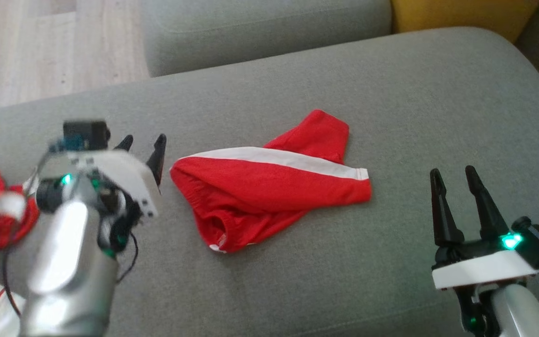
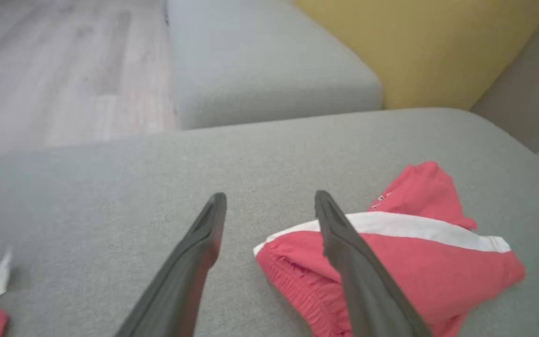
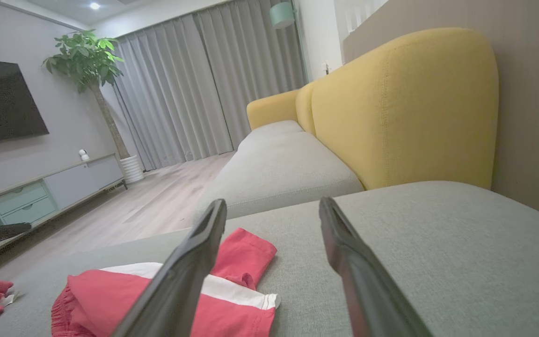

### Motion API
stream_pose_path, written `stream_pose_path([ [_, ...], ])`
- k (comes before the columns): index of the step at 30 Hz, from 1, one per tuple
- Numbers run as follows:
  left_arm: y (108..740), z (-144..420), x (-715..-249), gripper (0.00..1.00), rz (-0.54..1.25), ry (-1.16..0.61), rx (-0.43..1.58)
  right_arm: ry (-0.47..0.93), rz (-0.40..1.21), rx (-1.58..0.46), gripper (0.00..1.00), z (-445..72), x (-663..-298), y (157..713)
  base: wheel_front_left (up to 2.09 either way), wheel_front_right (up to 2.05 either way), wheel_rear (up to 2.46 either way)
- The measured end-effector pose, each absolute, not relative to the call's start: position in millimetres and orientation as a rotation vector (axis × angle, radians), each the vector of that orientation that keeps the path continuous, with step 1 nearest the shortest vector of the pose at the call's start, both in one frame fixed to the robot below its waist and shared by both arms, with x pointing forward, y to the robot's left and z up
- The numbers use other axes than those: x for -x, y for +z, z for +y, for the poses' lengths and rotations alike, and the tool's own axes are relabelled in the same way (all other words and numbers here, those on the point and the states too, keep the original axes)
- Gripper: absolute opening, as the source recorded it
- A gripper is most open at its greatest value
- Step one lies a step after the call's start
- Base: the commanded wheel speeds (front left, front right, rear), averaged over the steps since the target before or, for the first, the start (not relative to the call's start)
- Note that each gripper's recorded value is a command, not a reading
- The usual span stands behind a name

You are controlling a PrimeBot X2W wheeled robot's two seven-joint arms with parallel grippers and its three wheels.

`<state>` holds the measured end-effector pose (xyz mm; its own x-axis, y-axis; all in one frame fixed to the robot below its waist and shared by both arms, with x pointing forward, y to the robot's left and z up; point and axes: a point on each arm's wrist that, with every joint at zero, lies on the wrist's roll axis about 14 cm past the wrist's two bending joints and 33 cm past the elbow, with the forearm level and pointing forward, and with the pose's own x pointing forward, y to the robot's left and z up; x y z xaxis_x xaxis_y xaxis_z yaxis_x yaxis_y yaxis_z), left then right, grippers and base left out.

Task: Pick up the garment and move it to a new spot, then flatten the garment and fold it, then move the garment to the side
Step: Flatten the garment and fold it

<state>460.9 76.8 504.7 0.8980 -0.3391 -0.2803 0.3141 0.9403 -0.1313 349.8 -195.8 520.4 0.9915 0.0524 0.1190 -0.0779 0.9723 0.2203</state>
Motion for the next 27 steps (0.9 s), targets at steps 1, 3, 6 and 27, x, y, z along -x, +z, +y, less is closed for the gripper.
stream_pose_path([
  [1, 500, 73, -466, 1.0, 0.362, -0.353, 0.09, 0.059, -0.111, -0.231, 1.0, -198, -350, 520, 0.0, 0.0, 0.0],
  [3, 485, 66, -472, 1.0, 0.486, -0.372, 0.09, 0.05, -0.119, -0.236, 1.0, -201, -352, 523, 0.0, 0.0, 0.0],
  [6, 458, 58, -474, 1.0, 0.706, -0.38, 0.146, 0.034, -0.134, -0.238, 1.0, -207, -356, 527, 0.0, 0.0, 0.0],
  [27, 417, 50, -463, 0.0, 1.131, -0.421, 0.206, -0.013, -0.126, -0.241, 1.0, -222, -357, 525, 0.0, 0.0, 0.0],
])
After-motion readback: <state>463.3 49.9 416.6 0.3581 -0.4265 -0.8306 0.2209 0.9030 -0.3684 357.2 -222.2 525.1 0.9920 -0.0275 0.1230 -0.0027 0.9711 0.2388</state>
